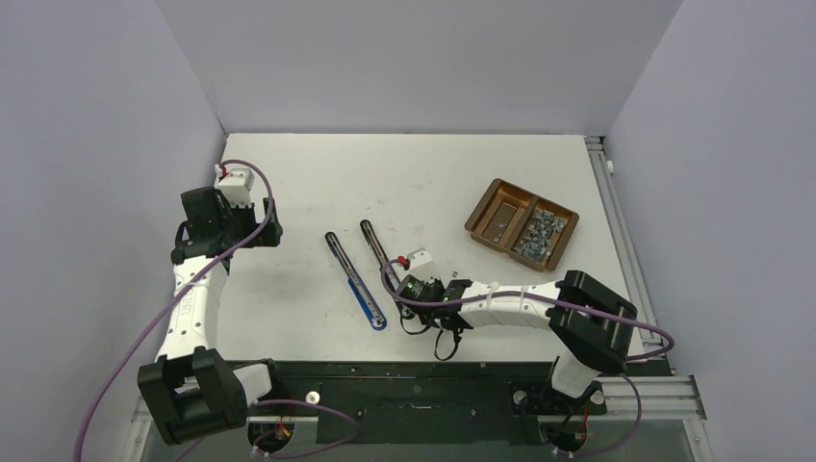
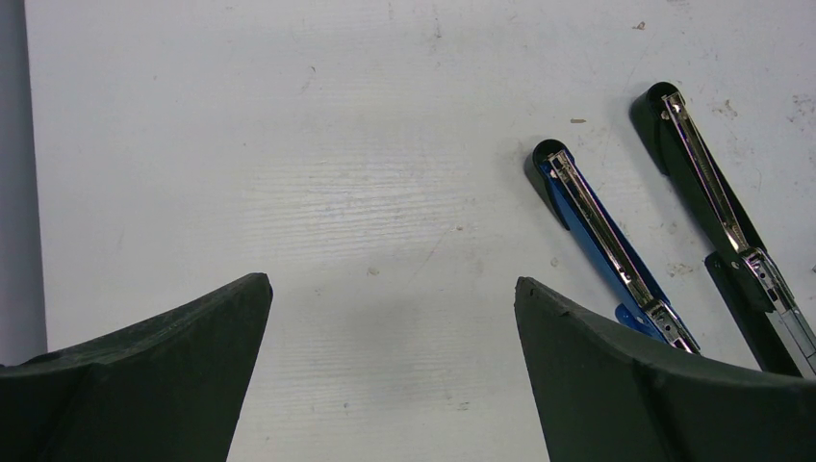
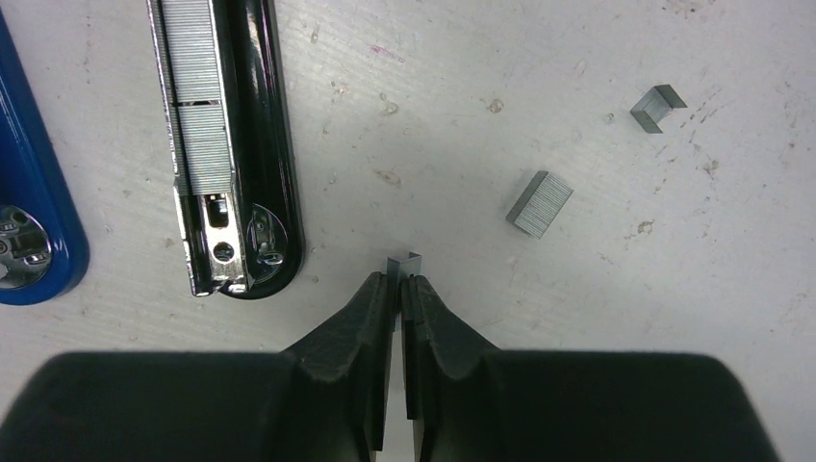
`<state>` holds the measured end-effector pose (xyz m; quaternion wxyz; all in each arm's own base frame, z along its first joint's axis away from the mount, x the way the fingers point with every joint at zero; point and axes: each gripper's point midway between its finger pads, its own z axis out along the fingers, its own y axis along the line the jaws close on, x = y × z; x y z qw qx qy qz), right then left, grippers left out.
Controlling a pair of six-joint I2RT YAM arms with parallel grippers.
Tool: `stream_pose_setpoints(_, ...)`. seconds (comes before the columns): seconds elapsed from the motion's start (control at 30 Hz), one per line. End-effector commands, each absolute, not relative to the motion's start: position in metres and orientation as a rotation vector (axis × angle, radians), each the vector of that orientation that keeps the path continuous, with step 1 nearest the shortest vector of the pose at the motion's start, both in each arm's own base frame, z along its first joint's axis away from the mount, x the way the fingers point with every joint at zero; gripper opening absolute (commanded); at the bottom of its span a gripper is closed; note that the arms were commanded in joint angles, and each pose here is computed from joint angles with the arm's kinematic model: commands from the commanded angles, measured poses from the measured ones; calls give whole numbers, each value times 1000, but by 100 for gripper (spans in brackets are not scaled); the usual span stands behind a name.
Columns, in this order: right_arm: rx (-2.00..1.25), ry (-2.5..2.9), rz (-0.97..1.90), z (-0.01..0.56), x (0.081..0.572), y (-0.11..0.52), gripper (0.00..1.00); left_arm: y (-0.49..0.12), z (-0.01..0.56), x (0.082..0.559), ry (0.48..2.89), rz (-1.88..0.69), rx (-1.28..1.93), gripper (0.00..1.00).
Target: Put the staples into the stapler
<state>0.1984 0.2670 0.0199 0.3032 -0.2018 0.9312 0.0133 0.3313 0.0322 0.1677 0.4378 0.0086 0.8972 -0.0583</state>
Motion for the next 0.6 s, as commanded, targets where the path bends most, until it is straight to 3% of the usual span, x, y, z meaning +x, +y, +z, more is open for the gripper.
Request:
stream_pose_setpoints(0.0, -516, 2422, -57, 23, 203, 265, 10, 34, 191, 337, 2167, -135, 39, 96)
stream_pose_setpoints(0.3, -530, 2402, -24, 38, 202, 277, 27, 33, 192, 336, 2167, -134, 39, 96)
stream_pose_setpoints(0.57, -537, 2392, 15, 57, 203, 286, 35, 33, 194, 336, 2162, -137, 39, 96)
